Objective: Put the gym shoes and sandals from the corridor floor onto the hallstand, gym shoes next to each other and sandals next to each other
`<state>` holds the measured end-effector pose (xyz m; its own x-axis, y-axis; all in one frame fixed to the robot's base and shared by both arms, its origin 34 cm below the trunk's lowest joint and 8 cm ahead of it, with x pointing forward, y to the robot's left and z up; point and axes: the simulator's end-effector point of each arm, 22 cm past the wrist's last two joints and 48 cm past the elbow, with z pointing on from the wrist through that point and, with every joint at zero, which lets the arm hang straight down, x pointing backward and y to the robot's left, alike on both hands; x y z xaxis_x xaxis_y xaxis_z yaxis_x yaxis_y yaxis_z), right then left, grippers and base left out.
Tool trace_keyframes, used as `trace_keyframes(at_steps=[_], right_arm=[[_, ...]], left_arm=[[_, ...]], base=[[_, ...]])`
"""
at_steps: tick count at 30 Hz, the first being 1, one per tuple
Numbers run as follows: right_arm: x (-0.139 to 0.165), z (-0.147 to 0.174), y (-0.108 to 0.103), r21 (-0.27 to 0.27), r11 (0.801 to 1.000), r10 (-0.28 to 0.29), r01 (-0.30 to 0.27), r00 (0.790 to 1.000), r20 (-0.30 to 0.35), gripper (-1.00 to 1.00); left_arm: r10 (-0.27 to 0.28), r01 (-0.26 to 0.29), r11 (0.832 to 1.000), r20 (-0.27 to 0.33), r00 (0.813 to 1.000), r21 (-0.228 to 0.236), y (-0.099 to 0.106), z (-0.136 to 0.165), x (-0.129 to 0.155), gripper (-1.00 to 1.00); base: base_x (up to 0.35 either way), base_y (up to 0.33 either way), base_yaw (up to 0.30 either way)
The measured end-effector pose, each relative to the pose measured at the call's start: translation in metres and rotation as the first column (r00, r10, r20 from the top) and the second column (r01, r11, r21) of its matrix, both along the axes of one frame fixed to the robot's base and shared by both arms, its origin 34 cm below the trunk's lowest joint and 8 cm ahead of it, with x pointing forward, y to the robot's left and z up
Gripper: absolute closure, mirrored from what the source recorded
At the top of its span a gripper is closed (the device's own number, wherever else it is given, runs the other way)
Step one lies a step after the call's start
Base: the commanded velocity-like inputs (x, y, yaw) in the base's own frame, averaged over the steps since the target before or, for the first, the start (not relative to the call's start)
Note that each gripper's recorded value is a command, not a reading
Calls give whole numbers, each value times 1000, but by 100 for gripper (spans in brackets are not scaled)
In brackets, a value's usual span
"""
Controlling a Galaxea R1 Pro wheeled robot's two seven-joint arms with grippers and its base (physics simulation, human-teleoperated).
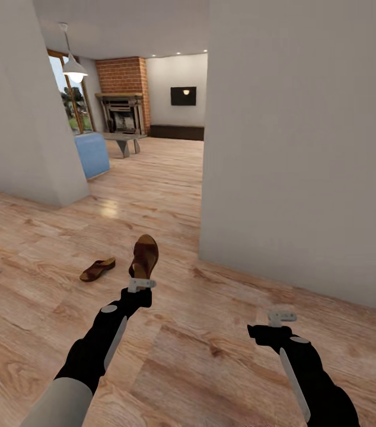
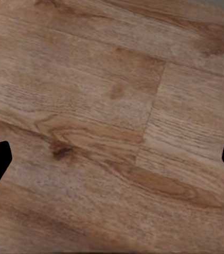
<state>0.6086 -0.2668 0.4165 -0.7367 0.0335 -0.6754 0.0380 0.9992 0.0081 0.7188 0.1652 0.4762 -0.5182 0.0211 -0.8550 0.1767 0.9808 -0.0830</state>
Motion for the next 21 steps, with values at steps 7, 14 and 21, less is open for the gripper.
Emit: trace_keyframes(at_steps=[7, 14, 21], right_arm=[[2, 5, 0, 0, 1000, 0, 0, 1000, 9, -100], [6, 13, 3, 4, 1000, 3, -3, 1000, 26, -100], [1, 9, 4, 5, 1000, 4, -4, 1000, -4, -100]], left_arm=[[2, -2, 1000, 0, 1000, 2, 2, 0, 0, 100], [7, -5, 1000, -101, 995, 20, 8, -20, -12, 100], [-23, 28, 999, -158, 987, 29, -5, -29, -22, 100]], base=[[0, 0, -285], [0, 0, -285], [0, 0, -285]])
